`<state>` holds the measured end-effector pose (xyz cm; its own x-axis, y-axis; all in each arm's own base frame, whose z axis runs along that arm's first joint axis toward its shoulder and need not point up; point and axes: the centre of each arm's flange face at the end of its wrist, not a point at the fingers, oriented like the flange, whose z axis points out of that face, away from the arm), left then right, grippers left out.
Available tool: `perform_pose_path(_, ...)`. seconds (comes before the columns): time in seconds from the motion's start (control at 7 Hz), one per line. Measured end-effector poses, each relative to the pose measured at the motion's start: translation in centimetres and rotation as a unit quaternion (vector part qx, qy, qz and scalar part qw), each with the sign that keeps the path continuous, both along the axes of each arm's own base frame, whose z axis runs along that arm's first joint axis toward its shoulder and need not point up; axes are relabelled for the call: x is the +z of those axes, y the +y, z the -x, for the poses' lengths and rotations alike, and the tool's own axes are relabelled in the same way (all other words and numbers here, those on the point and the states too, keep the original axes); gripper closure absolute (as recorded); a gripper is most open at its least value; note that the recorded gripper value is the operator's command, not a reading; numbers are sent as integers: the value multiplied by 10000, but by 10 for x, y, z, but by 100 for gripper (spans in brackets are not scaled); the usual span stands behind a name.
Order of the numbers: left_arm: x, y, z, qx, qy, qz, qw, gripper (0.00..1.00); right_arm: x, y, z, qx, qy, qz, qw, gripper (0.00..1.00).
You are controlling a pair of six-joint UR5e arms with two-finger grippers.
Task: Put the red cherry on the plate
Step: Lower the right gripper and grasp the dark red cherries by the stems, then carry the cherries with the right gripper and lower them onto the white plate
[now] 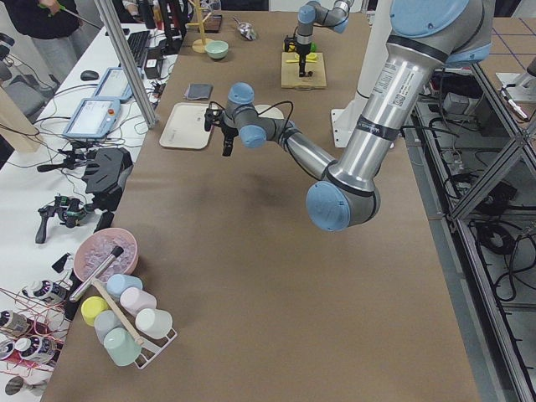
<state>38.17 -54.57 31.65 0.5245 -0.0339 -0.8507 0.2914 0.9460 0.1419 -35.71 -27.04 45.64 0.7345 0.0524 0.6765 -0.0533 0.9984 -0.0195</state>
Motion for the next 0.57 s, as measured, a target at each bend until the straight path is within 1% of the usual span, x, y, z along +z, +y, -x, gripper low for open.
perform_pose_path(0.29, -1, 0, 0, 6, 6, -1, 10000, 2, 0, -1, 1, 42, -1, 23, 10000, 39)
perform_pose_path(0.43, -1, 0, 0, 8, 8, -3, 10000, 2, 1, -1, 0, 46, 7, 29, 10000, 57)
perform_pose_path(0.57, -1, 0, -1, 8, 8, -3, 10000, 2, 2, 0, -1, 42, 21, 35, 10000, 80)
